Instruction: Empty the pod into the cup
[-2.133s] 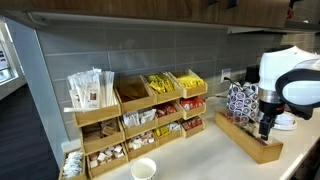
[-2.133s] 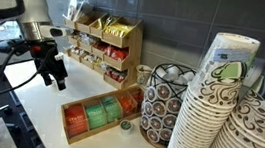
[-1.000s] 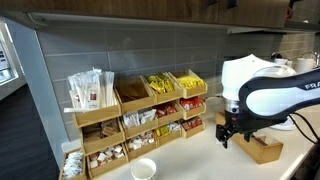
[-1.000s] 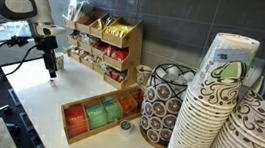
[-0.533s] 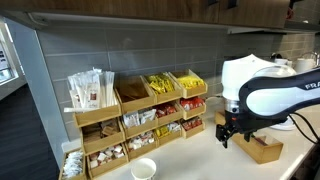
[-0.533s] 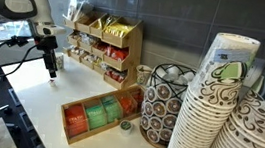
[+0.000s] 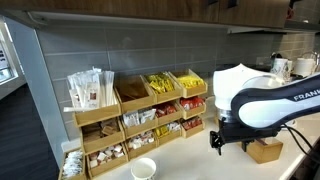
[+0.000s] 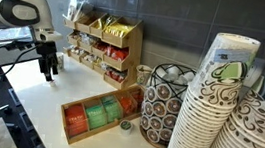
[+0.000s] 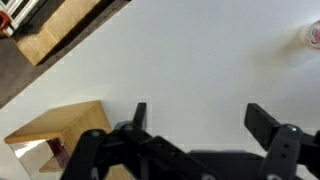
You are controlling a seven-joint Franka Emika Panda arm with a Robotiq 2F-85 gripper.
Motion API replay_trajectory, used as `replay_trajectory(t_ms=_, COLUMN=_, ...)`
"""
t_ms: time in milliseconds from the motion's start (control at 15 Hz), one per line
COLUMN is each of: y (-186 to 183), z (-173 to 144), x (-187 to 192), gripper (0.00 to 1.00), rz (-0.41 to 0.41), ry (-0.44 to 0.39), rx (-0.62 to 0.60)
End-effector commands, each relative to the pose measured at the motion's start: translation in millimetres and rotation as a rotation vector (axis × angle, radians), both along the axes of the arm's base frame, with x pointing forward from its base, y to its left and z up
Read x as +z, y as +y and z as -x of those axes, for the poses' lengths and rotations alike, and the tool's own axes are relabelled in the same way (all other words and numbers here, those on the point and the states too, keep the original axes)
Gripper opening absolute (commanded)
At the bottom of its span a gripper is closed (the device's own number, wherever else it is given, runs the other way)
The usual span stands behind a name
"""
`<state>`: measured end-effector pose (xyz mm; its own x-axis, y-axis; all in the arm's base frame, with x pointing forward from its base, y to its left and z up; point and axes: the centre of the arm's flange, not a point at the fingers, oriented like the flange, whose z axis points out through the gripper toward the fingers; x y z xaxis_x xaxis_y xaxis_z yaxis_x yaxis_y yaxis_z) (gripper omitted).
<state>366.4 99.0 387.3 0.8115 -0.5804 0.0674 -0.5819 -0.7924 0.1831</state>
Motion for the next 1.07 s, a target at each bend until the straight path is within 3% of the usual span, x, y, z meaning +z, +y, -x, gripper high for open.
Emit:
replay_trajectory(t_ms=0, y=34, z=-17, x=-25, gripper=1.00, rz=-0.021, ry=0.022, rx=-0.198)
replay_trajectory(t_ms=267, y=48, z=-24, x=-32, gripper=1.00, rz=-0.111, ry=-0.004, rx=-0.382)
replay_trajectory(t_ms=467, y=58, z=-33, x=-37, gripper=1.00, rz=-0.231, ry=-0.008, rx=-0.432)
replay_trajectory(t_ms=533, y=49, z=-26, x=-29, gripper=1.00, rz=-0.160, ry=-0.011, rx=-0.392)
replay_trajectory(t_ms=1000, y=50, z=-28, x=-32, gripper=1.00, rz=-0.183, ry=-0.017, rx=-0.406)
